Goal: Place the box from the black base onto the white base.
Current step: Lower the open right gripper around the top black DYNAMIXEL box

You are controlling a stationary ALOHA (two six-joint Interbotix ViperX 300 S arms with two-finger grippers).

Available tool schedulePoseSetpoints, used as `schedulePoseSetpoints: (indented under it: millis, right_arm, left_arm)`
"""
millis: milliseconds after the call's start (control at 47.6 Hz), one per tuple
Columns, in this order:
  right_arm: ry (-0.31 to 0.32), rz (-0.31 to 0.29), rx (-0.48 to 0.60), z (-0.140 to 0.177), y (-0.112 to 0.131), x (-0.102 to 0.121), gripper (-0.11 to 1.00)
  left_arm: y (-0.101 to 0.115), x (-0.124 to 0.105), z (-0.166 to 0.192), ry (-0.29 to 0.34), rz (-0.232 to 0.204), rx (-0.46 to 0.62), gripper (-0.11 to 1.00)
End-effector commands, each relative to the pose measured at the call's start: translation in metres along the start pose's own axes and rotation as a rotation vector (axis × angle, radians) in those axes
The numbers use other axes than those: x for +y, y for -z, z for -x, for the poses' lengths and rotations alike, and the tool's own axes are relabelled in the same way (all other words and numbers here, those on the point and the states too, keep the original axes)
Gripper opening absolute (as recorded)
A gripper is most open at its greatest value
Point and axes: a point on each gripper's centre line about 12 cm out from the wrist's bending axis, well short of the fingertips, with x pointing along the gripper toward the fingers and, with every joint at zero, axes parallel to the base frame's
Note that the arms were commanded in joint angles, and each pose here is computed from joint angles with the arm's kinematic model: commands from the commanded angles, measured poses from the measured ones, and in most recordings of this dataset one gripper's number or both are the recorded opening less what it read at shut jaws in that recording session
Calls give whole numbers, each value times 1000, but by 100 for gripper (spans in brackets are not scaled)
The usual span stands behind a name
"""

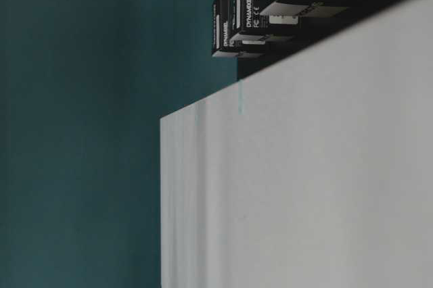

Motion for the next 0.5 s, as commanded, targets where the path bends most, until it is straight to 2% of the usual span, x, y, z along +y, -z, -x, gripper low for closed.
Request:
schedulePoseSetpoints:
  millis: [0, 483]
  right_arm:
    - [-22, 23, 10, -9, -3, 1, 99]
    - [-31, 24, 36, -25, -5, -8, 100]
  left_arm:
    - [-14, -1, -2, 1, 0, -34, -3]
    - [-13, -1, -1, 0, 0, -17, -3]
